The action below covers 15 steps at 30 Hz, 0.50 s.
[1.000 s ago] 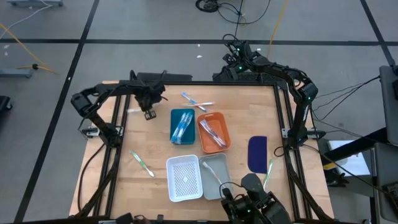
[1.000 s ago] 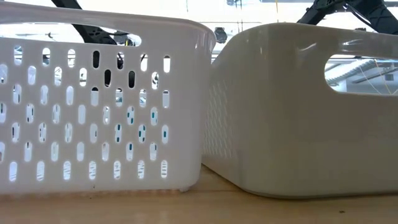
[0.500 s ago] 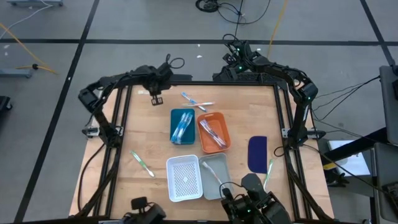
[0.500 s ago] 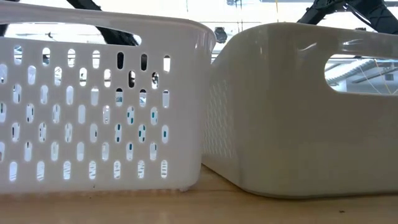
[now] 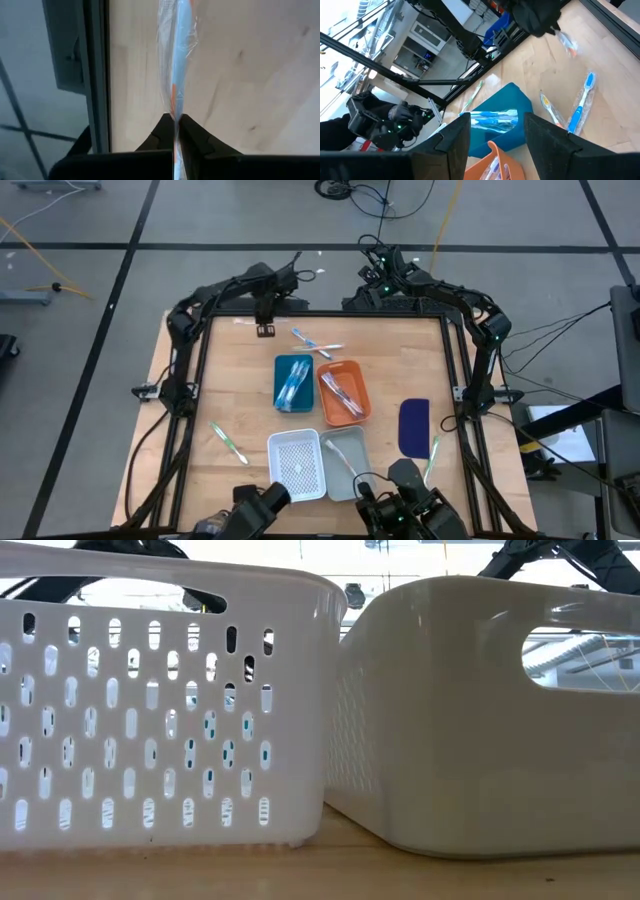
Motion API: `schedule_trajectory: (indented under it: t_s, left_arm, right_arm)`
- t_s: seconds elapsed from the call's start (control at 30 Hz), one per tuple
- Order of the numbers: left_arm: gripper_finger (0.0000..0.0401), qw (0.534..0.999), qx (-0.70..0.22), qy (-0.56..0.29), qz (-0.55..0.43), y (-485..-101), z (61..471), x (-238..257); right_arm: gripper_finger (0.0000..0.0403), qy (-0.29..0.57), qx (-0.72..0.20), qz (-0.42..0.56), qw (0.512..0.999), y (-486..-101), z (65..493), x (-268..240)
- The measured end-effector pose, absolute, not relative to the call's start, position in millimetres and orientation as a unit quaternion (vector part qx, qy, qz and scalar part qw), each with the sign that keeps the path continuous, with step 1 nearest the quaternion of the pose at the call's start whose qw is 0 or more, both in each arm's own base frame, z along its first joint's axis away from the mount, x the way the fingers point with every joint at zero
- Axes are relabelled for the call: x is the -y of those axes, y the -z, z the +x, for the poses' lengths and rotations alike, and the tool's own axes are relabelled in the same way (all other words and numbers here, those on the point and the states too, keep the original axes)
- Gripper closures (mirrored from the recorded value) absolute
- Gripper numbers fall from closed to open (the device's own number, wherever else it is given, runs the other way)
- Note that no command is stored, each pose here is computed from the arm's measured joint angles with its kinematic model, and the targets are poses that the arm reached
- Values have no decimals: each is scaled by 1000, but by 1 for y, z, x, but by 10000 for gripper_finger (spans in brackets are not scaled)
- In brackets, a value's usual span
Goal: Pick & Place Toothbrushes
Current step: Put the orange toothbrush into the gray bin
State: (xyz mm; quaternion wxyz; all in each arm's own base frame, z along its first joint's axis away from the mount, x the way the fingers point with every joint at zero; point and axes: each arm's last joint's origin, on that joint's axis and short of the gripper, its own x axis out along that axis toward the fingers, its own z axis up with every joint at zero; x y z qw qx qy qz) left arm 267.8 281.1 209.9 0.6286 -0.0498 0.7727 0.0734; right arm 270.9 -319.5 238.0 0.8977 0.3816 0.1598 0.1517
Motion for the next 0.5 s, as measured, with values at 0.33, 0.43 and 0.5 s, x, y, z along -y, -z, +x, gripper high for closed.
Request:
schedule_trajectory:
  t_s: [0.33, 0.43, 0.5]
  left_arm:
    - [401, 589, -801, -41, -101, -181, 278, -287]
    - [401, 591, -798, -36, -115, -176, 280, -287]
    - [401, 588, -798, -46, -124, -173, 281, -287]
  right_arm:
    - [229, -152, -160, 382, 898, -238, 271, 320]
    - [229, -152, -160, 381, 898, -238, 271, 320]
    - [229, -152, -160, 381, 898, -238, 271, 320]
